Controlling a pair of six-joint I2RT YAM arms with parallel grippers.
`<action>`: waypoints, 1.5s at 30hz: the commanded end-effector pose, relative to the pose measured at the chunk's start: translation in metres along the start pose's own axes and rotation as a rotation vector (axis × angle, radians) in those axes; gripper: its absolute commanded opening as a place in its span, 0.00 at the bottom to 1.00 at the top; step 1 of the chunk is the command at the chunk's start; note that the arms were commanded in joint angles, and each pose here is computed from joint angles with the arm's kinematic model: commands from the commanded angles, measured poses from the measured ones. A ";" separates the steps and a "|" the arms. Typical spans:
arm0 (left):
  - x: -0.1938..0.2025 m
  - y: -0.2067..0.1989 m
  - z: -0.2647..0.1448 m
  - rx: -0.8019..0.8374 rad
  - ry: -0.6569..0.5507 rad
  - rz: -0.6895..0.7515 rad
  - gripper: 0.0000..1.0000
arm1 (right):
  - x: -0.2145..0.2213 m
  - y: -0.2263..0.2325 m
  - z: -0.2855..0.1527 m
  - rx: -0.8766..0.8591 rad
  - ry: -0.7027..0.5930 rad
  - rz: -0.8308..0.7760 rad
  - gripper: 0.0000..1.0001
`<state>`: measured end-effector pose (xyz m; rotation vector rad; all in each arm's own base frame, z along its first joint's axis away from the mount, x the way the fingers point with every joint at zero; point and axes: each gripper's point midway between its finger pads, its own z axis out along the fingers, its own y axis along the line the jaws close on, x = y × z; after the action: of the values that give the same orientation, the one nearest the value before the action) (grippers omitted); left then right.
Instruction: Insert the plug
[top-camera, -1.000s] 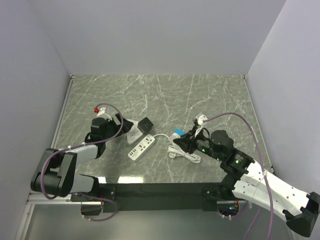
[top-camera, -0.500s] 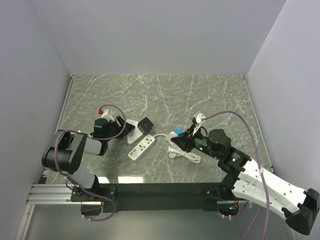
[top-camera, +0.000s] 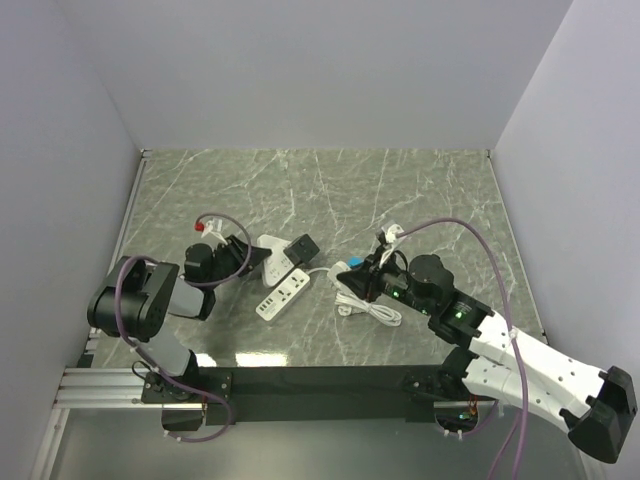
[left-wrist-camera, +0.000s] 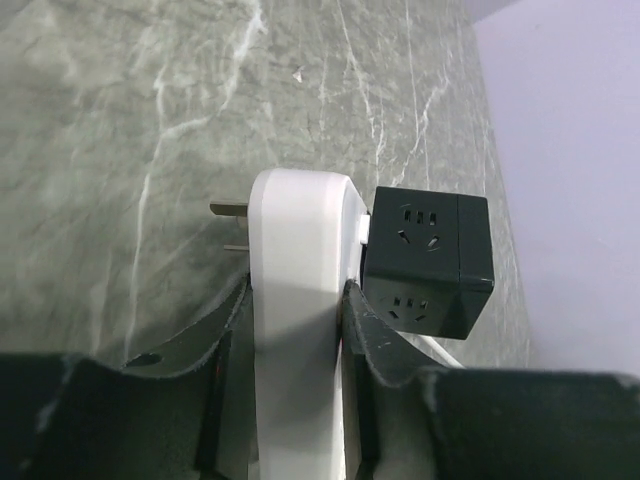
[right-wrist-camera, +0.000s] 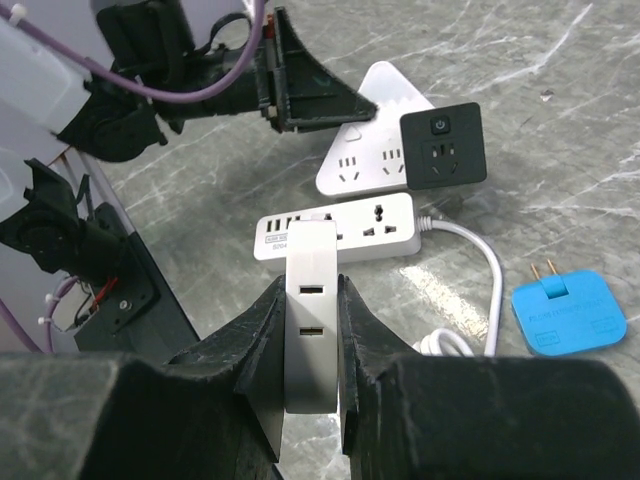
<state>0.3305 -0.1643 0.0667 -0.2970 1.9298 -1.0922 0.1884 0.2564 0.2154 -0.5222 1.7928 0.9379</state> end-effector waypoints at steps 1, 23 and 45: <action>-0.012 -0.001 -0.010 -0.021 -0.105 -0.005 0.00 | -0.014 0.004 0.007 -0.020 -0.061 0.001 0.00; 0.022 -0.011 -0.048 -0.219 -0.447 -0.214 0.00 | -0.002 -0.030 0.036 0.239 -0.274 0.355 0.00; 0.062 -0.050 -0.021 -0.118 -0.350 -0.201 0.00 | 0.031 -0.014 0.097 0.361 -0.191 0.402 0.00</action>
<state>0.2678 -0.2028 0.0622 -0.7642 1.6852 -0.9350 0.2285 0.3151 0.1343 0.0702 1.9505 0.8229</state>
